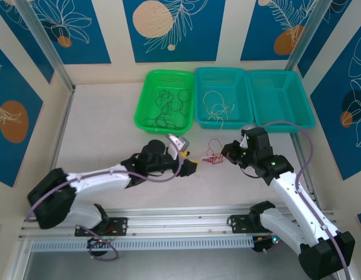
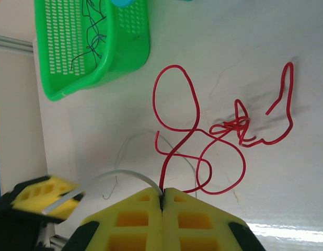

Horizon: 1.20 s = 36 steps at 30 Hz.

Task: Untangle the cables

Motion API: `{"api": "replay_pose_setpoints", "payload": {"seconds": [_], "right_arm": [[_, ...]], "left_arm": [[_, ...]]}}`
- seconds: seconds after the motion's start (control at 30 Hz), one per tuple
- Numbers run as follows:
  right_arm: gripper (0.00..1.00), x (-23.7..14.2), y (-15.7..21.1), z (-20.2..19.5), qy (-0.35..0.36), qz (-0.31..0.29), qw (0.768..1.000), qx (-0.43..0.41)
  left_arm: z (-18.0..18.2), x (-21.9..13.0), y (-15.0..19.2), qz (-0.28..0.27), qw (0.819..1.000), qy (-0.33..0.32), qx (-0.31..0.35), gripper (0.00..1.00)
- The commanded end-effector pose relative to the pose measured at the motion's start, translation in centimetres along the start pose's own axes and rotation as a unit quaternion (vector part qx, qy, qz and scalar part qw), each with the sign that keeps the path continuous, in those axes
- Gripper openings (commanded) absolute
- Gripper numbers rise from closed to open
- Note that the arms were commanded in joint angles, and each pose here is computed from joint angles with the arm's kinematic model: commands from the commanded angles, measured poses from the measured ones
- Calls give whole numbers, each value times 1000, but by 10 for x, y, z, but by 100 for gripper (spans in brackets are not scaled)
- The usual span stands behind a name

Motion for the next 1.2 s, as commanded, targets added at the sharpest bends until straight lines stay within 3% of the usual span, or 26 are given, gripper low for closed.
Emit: {"api": "replay_pose_setpoints", "payload": {"seconds": [0.0,0.07,0.1,0.17,0.2,0.3,0.43,0.53,0.67,0.77,0.9,1.17], "right_arm": [[0,-3,-4,9,9,-14,1000,-1],[0,-2,-3,10,16,-12,1000,-5],[0,-1,-3,9,20,-13,1000,-5],[0,1,-3,6,29,-14,999,-5],[0,2,-4,3,38,-17,999,-4],[3,5,-6,-16,85,-37,996,4],[13,9,-11,-65,167,-66,983,44],[13,15,-9,-100,168,-53,978,109],[14,16,-6,-121,153,-46,975,151],[16,11,-6,-115,143,-43,978,143],[29,-3,-5,-92,97,-42,987,120],[41,-34,6,-55,16,-75,993,95]], "left_arm": [[-17,23,-14,-15,998,59,-6,72],[-10,35,-8,-9,998,52,-25,66],[-7,39,-4,-7,998,50,-34,56],[-3,41,0,-7,998,42,-46,15],[-3,40,0,-11,998,40,-49,0],[-3,24,-3,-25,998,26,-45,0],[20,-18,-20,-63,992,-62,-85,0],[29,-51,-34,-94,986,-76,-117,0],[20,-76,-50,-103,986,-76,-102,0],[17,-87,-60,-116,985,-80,-104,0],[3,-96,-91,-147,983,-56,-94,0],[-37,-109,-213,-229,973,-21,-30,0]]}}
Point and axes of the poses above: each hand's point on the last joint's axis, 136 mm out from that joint toward the fingers, its own x axis out along the fingers, its own z axis along the line the jaws close on, y = z × x, the point moved 4 cm from there along -x, back along the fingers, and after that the axes turned 4 degrees about -x, right-handed, at the moved point
